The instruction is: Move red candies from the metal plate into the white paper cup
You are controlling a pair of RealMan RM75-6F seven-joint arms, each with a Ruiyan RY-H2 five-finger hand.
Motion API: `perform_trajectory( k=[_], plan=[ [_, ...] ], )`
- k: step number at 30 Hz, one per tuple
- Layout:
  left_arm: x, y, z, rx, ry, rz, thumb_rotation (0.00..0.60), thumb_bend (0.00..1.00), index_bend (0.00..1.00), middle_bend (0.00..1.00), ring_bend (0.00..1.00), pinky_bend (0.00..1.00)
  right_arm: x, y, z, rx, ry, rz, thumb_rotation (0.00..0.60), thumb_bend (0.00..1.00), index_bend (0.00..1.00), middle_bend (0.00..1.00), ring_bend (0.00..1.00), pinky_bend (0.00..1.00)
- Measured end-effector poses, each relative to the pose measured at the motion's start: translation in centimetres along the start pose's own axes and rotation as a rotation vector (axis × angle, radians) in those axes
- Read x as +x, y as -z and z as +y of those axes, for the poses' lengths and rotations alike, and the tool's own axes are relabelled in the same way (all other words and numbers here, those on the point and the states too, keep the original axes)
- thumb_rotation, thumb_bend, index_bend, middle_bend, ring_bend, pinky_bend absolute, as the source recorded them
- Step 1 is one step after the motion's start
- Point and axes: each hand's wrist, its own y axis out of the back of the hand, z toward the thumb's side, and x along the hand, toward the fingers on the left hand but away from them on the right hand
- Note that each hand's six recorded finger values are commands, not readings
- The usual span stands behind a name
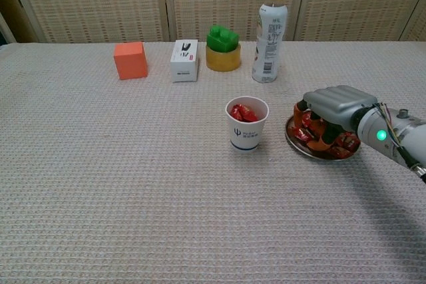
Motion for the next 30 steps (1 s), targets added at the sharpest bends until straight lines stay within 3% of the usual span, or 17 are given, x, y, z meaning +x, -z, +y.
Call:
perform_trajectory(
  k=[9,17,24,30],
  plan=[
    [0.0,0.0,0.1,-0.003,-0.001,-0.003,0.600,0.51,0.00,0.05,0.02,0.25,-0.1,0.0,-0.1,0.000,0.010,-0.005,0.600,0.25,0.55,0.78,0.85,1.00],
    [0.0,0.0,0.0,-0.002,-0.001,-0.003,0.600,0.51,0.00,0.05,0.02,0.25,0.5,-0.1,0.9,-0.015,0.036,0.004,0.600,0.25,0.57,0.79,0.85,1.00],
    [0.1,-0.1,-0.1,0.002,0.002,-0.004,0.600,0.51,0.00,0.05,0.02,0.25,1.9,-0.6,3.9,-0.070,0.106,0.038,0.600,0.25,0.57,0.79,0.85,1.00],
    [0.0,-0.1,-0.1,0.004,0.002,-0.003,0.600,0.51,0.00,0.05,0.02,0.25,2.7,-2.7,7.6,-0.138,0.180,0.093,0.600,0.25,0.56,0.79,0.85,1.00]
  ],
)
